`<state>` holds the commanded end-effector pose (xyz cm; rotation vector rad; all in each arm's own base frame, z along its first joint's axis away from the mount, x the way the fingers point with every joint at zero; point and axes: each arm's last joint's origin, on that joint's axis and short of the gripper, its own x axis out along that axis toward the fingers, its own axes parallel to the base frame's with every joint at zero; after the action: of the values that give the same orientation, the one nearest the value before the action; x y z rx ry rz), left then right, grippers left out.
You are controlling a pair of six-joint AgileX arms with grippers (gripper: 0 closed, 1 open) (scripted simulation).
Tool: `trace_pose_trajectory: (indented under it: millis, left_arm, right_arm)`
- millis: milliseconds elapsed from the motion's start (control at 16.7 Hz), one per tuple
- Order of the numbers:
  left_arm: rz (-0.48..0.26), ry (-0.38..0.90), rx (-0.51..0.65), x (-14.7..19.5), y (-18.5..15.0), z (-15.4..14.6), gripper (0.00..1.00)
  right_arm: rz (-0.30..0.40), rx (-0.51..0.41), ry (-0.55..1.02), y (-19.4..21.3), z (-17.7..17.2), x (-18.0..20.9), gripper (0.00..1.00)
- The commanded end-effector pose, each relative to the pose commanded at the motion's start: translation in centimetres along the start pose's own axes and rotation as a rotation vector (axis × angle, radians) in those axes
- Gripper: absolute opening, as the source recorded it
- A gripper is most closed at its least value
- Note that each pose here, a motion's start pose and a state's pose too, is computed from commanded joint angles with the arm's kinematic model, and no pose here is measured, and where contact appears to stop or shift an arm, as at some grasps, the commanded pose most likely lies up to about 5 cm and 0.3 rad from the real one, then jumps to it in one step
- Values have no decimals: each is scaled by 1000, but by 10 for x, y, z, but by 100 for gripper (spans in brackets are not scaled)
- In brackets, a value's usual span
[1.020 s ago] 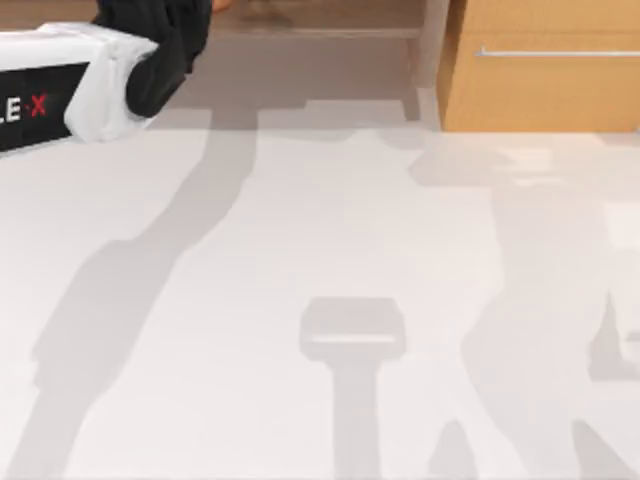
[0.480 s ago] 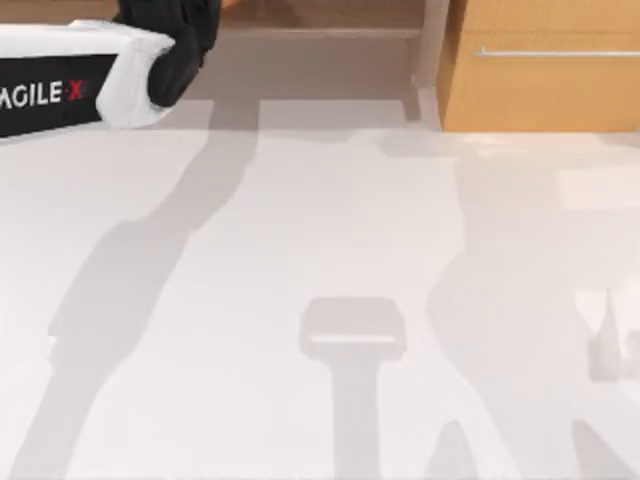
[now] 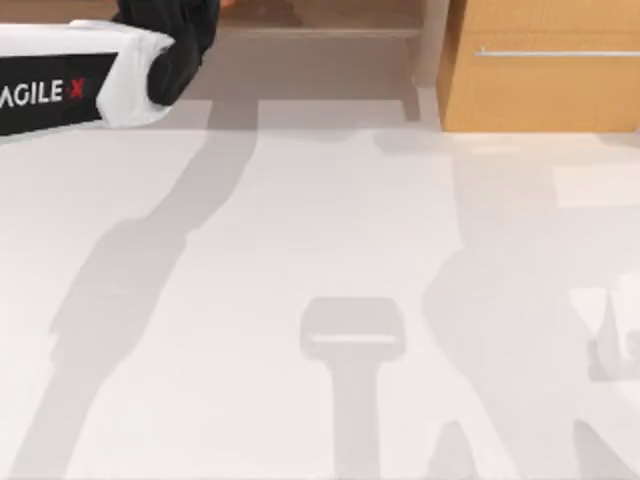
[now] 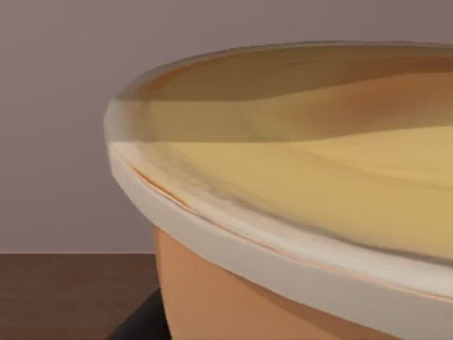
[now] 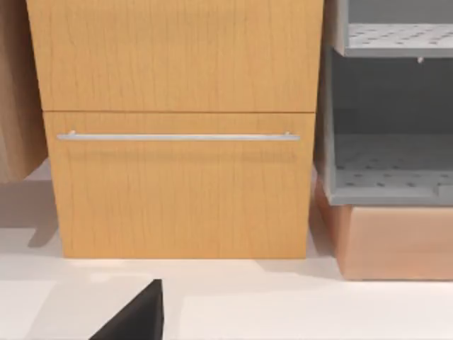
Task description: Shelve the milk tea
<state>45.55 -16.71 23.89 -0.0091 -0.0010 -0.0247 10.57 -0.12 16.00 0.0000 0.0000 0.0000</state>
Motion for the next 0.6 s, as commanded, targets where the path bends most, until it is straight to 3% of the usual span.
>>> trace_pose_trajectory:
  millis: [540, 600]
  left_arm:
    - [0, 0, 0, 0, 0, 0, 98]
    - [0, 0, 0, 0, 0, 0, 100]
  right_arm:
    - [0, 0, 0, 0, 0, 0, 100]
    - [0, 0, 0, 0, 0, 0, 100]
